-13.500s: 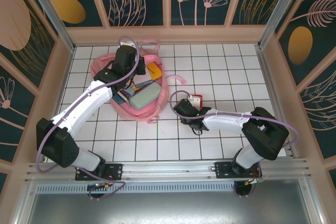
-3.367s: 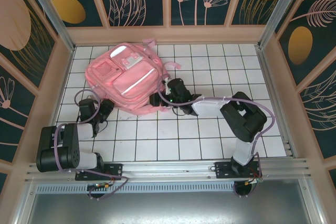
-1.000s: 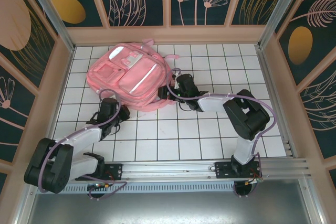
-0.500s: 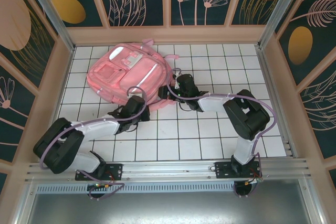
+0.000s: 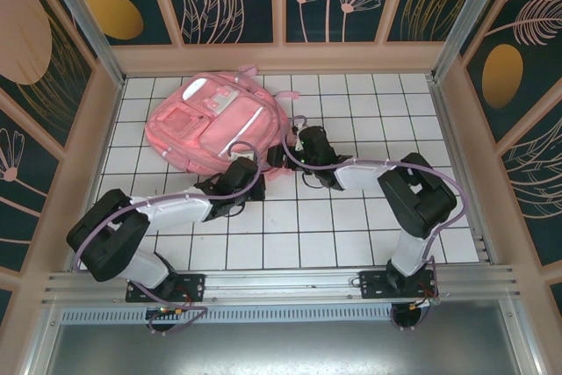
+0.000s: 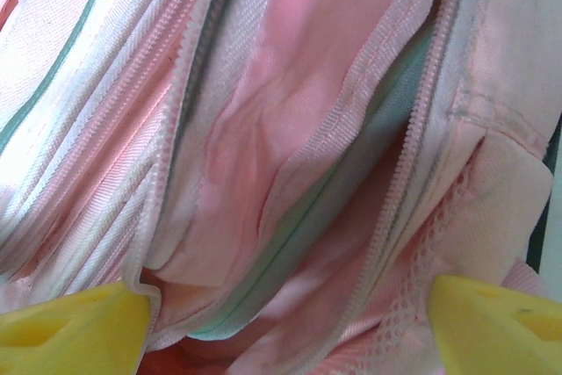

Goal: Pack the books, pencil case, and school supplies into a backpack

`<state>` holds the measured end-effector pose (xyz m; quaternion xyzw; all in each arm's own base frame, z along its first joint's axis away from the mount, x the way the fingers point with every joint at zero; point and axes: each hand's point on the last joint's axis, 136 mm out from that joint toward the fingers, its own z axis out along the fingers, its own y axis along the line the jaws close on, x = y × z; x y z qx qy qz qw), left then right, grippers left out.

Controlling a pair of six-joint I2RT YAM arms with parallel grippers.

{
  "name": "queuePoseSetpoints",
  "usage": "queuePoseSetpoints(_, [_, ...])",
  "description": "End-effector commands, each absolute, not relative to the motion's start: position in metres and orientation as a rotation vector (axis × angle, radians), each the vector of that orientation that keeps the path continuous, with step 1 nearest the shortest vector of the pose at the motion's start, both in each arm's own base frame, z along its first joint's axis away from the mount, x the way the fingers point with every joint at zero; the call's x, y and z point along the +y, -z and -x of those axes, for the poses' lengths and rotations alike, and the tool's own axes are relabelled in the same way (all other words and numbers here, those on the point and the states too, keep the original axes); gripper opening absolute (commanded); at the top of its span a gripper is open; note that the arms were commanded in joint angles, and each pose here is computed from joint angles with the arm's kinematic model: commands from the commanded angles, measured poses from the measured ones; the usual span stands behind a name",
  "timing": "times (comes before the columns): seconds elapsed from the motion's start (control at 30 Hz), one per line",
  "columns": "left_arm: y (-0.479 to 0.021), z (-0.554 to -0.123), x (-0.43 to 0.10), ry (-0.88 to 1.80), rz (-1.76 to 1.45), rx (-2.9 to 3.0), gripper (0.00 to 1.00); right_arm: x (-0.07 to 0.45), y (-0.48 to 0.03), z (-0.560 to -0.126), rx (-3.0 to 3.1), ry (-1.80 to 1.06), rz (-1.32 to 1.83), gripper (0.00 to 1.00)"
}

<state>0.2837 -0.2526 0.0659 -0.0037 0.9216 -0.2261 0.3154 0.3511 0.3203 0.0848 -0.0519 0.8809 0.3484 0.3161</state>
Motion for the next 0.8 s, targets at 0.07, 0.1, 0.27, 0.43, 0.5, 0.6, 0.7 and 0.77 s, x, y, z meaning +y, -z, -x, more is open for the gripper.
queuePoseSetpoints(0.07, [-0.112,-0.288,-0.248,0.623,0.063,2.32,0.47,0.301,-0.102,-0.345,2.296,-0.873,0.096,0.84])
queuePoseSetpoints(0.1, [-0.118,-0.29,-0.242,0.603,0.09,2.306,0.54,0.299,-0.106,-0.344,2.288,-0.865,0.094,0.84])
queuePoseSetpoints(0.27, [-0.148,-0.295,-0.199,0.577,0.262,2.221,0.59,0.291,-0.113,-0.327,2.275,-0.797,0.109,0.84])
queuePoseSetpoints(0.43, [-0.165,-0.293,-0.16,0.564,0.4,2.137,0.6,0.312,-0.111,-0.297,2.272,-0.68,0.227,0.72])
queuePoseSetpoints(0.5, [-0.169,-0.289,-0.149,0.556,0.442,2.108,0.6,0.322,-0.107,-0.286,2.268,-0.658,0.243,0.67])
queuePoseSetpoints(0.6, [-0.17,-0.281,-0.141,0.57,0.462,2.086,0.6,0.342,-0.102,-0.273,2.257,-0.712,0.257,0.57])
queuePoseSetpoints(0.7, [-0.164,-0.273,-0.135,0.577,0.474,2.089,0.61,0.359,-0.098,-0.269,2.245,-0.719,0.261,0.47])
queuePoseSetpoints(0.77, [-0.16,-0.268,-0.132,0.577,0.474,2.098,0.61,0.367,-0.092,-0.27,2.251,-0.629,0.253,0.45])
